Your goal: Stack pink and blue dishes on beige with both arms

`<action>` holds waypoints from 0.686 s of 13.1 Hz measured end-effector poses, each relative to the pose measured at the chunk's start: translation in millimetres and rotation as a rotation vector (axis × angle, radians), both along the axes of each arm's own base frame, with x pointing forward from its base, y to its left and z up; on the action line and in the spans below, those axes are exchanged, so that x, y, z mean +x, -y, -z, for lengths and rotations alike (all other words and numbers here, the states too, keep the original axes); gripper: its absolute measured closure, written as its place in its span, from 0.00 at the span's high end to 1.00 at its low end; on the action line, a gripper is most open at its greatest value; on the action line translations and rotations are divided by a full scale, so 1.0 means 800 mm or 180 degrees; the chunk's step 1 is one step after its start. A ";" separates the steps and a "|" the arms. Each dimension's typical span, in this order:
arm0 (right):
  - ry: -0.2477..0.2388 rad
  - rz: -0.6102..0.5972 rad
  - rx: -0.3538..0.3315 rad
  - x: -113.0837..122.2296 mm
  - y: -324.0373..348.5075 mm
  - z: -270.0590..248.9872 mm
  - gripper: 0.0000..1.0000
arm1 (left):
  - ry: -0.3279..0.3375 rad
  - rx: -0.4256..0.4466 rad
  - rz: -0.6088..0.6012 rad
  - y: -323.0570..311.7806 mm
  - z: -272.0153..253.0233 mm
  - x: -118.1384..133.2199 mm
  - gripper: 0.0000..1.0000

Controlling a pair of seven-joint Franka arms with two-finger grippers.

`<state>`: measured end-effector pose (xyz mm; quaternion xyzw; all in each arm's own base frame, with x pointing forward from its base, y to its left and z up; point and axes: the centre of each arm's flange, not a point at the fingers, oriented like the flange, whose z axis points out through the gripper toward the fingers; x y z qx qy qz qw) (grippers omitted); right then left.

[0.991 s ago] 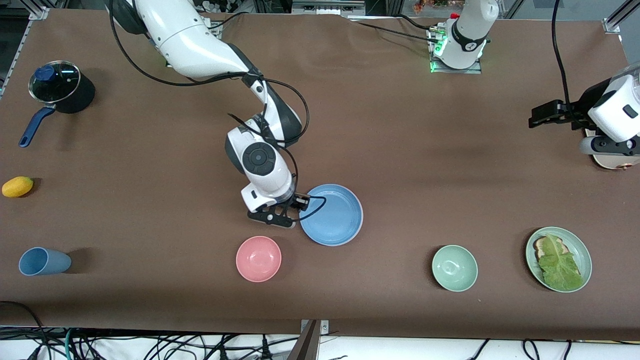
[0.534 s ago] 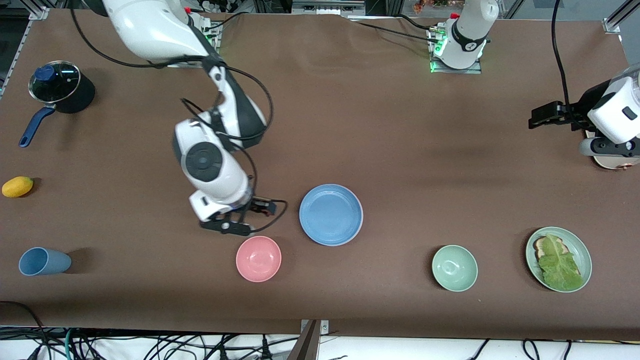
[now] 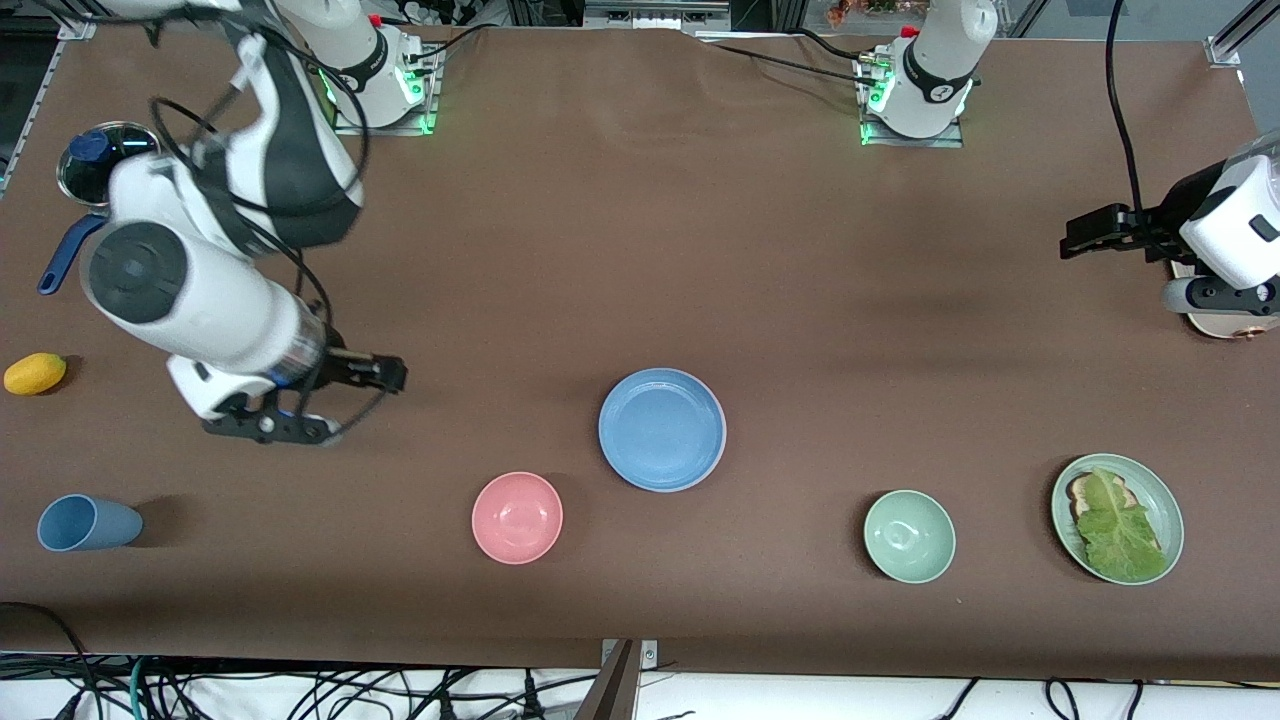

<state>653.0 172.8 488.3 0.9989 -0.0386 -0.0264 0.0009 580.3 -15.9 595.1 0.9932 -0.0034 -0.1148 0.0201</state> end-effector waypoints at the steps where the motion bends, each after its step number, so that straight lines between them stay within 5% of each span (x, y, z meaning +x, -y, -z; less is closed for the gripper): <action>1: -0.0017 -0.0049 0.0006 -0.015 0.015 -0.017 1.00 | 0.0001 0.0000 0.0001 0.000 0.000 0.000 1.00; 5: -0.0122 -0.0225 0.0000 -0.081 0.066 -0.086 1.00 | 0.0023 -0.0002 0.0004 0.000 -0.002 0.001 1.00; 9: -0.0192 -0.0311 0.0016 -0.112 0.103 -0.125 1.00 | 0.0039 -0.0003 0.0007 0.000 -0.003 0.002 1.00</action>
